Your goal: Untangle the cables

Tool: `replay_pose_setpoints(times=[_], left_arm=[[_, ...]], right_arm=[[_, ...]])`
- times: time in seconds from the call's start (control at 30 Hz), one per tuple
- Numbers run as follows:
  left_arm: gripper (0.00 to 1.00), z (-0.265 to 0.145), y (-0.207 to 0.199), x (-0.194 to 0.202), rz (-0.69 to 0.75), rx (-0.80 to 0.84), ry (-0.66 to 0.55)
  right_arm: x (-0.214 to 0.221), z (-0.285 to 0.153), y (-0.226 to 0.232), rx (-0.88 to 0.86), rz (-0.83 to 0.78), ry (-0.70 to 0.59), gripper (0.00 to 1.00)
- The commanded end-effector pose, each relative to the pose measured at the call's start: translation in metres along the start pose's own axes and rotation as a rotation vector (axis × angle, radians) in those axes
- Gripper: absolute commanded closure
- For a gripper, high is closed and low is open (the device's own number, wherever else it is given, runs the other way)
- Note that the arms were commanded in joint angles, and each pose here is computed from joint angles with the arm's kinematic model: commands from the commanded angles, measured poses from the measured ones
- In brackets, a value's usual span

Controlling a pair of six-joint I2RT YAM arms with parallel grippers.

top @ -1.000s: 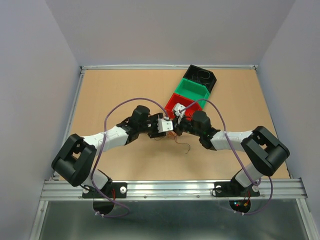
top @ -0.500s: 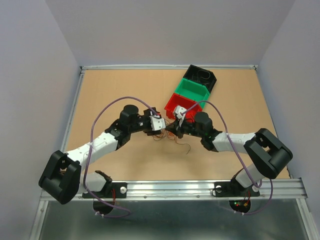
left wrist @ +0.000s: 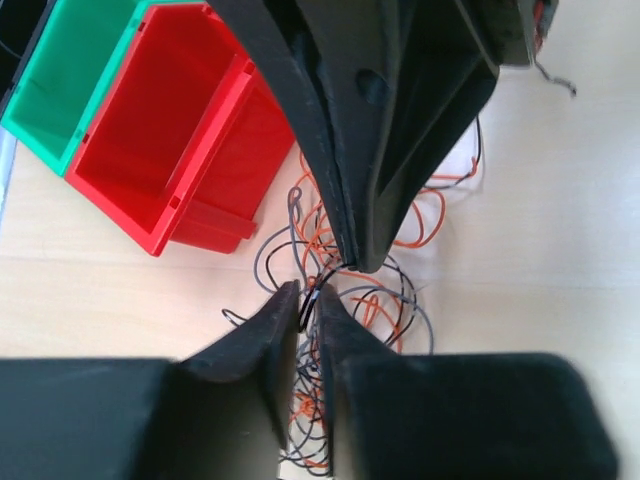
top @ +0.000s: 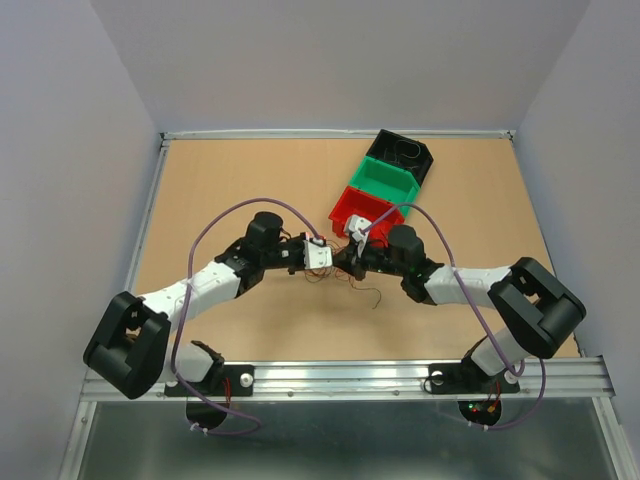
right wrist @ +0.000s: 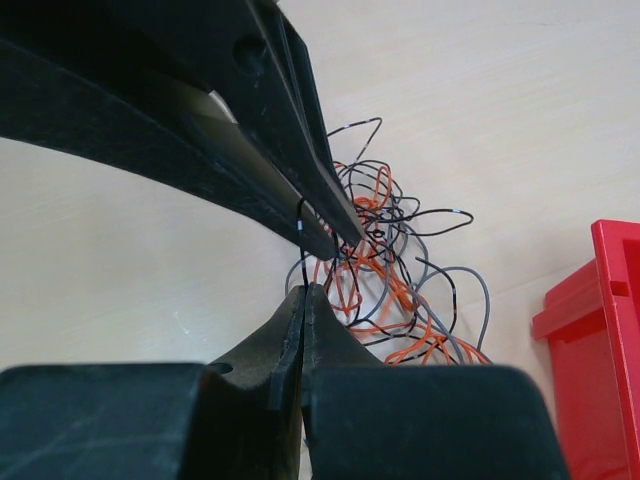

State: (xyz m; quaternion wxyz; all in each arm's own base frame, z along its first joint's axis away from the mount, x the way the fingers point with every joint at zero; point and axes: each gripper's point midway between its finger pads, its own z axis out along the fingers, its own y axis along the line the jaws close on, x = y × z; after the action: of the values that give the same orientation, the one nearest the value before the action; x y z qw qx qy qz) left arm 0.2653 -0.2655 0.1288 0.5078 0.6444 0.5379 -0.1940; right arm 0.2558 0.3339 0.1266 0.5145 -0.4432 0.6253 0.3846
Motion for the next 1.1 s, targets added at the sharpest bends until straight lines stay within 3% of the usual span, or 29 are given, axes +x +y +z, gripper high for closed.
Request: replay_pose_setpoints(times=[0.0,0.07,0.17,0.37,0.47,0.67,0.8,0.83,0.93,0.97,1.07], left_arm=[[0.86,0.005,0.006,-0.016,0.029,0.021,-0.036],[1.0,0.006,0.006,-0.016,0.021,0.036,-0.033],[1.0,0.004,0.006,-0.021,0.015,0.039,-0.043],[1.0,-0.016,0.015,-0.065,-0.001,0.017,-0.149],[1.0,-0.031,0.025,-0.097,-0.027,0.009,-0.198],[1.0,-0.074,0.074,-0.166,-0.069,-0.157,-0.275],[1.0,-0.111,0.096,-0.218,-0.076,-0.226,-0.349],[1.0,-0.119,0.102,-0.224,-0.092,-0.251,-0.348],[1.0,-0.163,0.137,-0.255,-0.121,-0.451,-0.38],[1.0,-0.191,0.156,-0.264,-0.139,-0.596,-0.39],[1.0,-0.25,0.176,-0.283,-0.175,-0.833,-0.471]], right_arm=[[-0.019,-0.002,0.01,-0.038,-0.06,-0.068,0.99],[-0.019,-0.001,0.009,-0.035,-0.059,-0.066,0.96],[-0.016,0.0,0.004,-0.011,-0.055,-0.059,0.7],[-0.013,0.006,-0.009,0.041,-0.072,-0.065,0.46],[-0.017,0.008,-0.012,0.053,-0.07,-0.081,0.42],[-0.024,0.012,-0.014,0.055,-0.06,-0.135,0.39],[-0.023,0.022,-0.018,0.054,-0.046,-0.134,0.4],[-0.021,0.026,-0.021,0.053,-0.042,-0.13,0.44],[-0.018,0.029,-0.021,0.048,-0.035,-0.125,0.48],[-0.019,0.029,-0.021,0.046,-0.034,-0.126,0.51],[-0.019,0.027,-0.02,0.045,-0.036,-0.129,0.6]])
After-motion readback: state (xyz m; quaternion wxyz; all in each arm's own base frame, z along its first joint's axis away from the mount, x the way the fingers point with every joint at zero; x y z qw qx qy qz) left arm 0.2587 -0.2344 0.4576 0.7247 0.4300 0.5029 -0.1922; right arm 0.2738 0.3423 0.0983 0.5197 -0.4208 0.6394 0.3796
